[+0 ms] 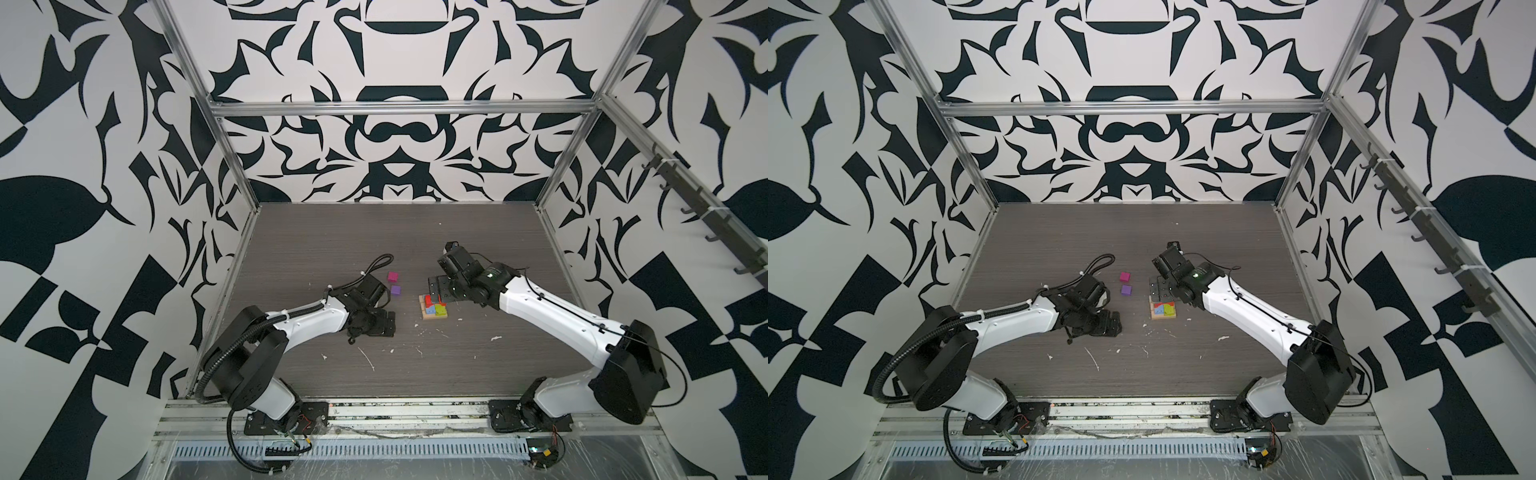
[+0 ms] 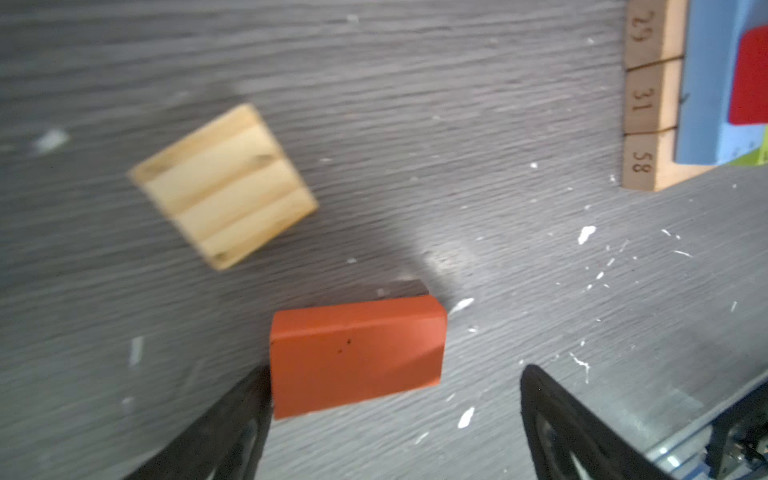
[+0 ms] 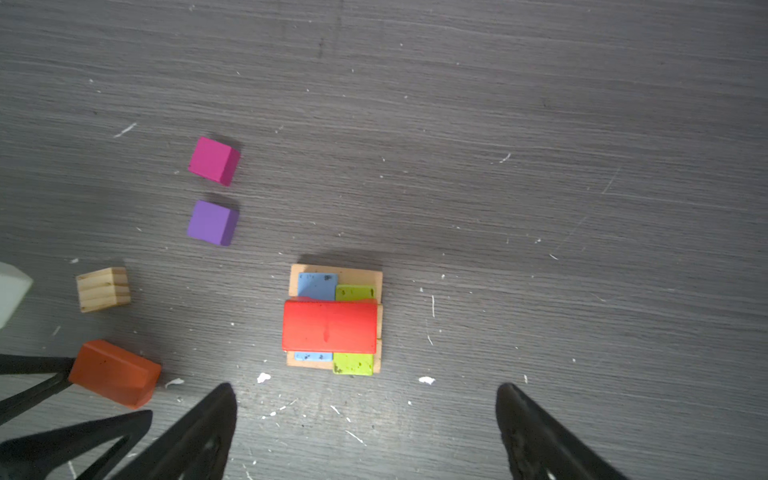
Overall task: Build the wood block tower
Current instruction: 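Move the right gripper across to the orange block while the left gripper draws back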
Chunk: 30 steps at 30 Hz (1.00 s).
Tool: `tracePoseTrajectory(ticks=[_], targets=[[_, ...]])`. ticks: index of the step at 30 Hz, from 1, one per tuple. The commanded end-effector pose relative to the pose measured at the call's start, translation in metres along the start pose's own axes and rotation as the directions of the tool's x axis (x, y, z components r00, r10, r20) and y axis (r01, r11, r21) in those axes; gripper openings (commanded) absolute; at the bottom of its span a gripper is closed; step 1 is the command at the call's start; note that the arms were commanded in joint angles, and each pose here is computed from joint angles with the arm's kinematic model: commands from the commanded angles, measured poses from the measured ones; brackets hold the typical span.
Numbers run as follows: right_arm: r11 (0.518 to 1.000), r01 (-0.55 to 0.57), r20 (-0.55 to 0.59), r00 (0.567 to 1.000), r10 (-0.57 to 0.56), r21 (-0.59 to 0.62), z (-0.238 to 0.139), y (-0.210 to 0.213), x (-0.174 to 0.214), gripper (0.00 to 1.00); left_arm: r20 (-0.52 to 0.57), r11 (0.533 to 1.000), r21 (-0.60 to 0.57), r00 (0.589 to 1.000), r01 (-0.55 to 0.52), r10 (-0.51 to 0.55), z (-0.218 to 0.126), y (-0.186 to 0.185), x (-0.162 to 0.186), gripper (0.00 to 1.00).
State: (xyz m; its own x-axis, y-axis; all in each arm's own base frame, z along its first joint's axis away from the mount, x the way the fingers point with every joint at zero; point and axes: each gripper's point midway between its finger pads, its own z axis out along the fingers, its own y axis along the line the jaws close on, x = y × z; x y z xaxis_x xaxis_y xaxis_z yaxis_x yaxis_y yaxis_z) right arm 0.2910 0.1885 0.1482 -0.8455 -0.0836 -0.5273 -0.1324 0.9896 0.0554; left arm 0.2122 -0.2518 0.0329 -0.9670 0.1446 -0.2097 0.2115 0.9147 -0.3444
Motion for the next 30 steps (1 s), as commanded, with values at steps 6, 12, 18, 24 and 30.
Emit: tracePoseTrajectory(ticks=[6, 12, 18, 24, 30], targets=[[0.998, -0.064, 0.022, 0.998, 0.064, 0.013, -0.006, -0.008, 0.003, 1.00, -0.012, 0.997, 0.072, 1.000, 0.016, -0.015, 0.007, -0.036, -0.004, 0.95], [0.998, -0.056, 0.021, 0.998, 0.056, -0.012, -0.011, 0.001, 0.008, 1.00, -0.002, 0.997, 0.079, 1.000, 0.000, 0.000, -0.004, -0.041, -0.009, 0.97], [0.998, -0.055, 0.003, 0.998, 0.055, -0.011, -0.014, 0.017, 0.021, 0.97, 0.016, 0.997, 0.069, 1.000, -0.015, 0.014, -0.020, -0.040, -0.020, 0.99], [1.000, -0.013, -0.007, 1.000, 0.013, 0.005, -0.015, 0.036, 0.033, 0.96, 0.026, 0.999, 0.032, 0.999, 0.042, -0.043, -0.035, -0.016, -0.031, 0.99], [1.000, 0.006, -0.011, 1.000, -0.006, -0.030, -0.013, 0.065, 0.041, 0.94, 0.038, 0.992, -0.012, 0.991, 0.126, -0.126, -0.047, 0.017, -0.037, 0.99]])
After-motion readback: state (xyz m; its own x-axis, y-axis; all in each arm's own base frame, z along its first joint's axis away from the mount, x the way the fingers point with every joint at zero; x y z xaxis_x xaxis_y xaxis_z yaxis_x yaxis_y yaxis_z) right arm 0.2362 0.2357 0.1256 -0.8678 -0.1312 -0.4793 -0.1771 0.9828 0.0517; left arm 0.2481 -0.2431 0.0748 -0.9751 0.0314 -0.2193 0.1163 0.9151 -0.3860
